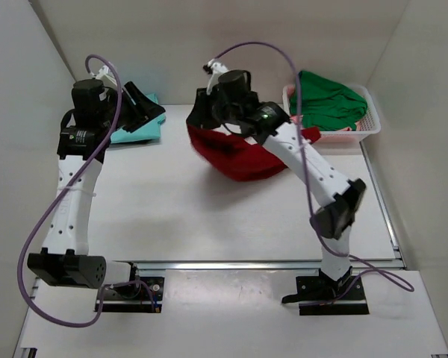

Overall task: Fold and stack the t-shirts
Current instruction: Flatten out the tshirt

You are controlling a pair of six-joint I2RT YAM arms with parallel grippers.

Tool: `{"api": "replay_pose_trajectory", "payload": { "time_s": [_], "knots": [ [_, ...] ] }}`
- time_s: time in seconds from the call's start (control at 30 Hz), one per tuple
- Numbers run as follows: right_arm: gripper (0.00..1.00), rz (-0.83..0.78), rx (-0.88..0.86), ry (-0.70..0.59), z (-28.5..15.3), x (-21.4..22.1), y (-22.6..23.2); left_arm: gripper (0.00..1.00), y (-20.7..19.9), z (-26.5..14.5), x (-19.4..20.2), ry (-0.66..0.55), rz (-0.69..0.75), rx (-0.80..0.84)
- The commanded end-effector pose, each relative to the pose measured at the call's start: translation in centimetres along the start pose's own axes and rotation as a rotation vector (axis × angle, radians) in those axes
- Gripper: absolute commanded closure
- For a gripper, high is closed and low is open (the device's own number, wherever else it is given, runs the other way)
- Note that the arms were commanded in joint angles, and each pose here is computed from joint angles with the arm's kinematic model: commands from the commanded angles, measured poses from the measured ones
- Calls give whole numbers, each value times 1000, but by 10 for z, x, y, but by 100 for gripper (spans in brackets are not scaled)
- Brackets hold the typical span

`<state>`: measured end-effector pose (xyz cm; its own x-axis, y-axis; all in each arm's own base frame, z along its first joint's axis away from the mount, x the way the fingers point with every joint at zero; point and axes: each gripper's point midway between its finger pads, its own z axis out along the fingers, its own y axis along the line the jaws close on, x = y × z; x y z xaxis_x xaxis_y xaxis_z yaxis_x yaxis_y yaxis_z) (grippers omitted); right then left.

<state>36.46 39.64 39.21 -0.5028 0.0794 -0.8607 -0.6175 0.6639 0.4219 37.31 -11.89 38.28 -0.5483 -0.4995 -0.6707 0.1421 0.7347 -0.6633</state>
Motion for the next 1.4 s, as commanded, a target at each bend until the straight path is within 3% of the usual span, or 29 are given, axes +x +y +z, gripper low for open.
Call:
{"api": "replay_pose_trajectory", "payload": {
  "time_s": [0.0,0.07,0.17,0.27,0.3,0.33,0.37,0.5,0.6,0.63,0.77,0.9,1.07,1.37],
  "knots": [
    [80,89,-52,169,18,36,2,39,35,-31,-1,-49,38,-244],
    [63,62,-18,172,15,34,-8,37,42,-26,11,-12,10,-232],
    [54,64,47,130,-5,28,-39,39,45,-8,28,54,-52,-140],
    [55,124,168,101,-26,33,-99,45,70,24,78,200,-229,-75],
    [55,149,208,121,-31,44,-117,44,65,30,82,213,-241,-19],
    [55,167,286,145,-40,55,-146,37,77,38,101,250,-291,-34],
    [55,182,354,143,-55,55,-175,29,76,46,115,278,-294,-7],
    [56,255,562,188,-92,92,-272,31,64,75,147,314,-343,50],
    [57,309,629,186,-109,110,-320,31,46,106,168,379,-333,55],
    [57,314,637,188,-112,114,-328,31,45,119,186,424,-324,23],
    [58,331,691,193,-116,119,-363,32,33,156,193,424,-308,-54],
    [59,361,728,202,-113,127,-391,32,51,186,206,404,-321,-168],
    [59,368,766,209,-109,130,-413,33,88,214,241,496,-237,-321],
    [47,350,850,306,-77,157,-455,35,129,210,299,657,-204,-426]
  ]
}}
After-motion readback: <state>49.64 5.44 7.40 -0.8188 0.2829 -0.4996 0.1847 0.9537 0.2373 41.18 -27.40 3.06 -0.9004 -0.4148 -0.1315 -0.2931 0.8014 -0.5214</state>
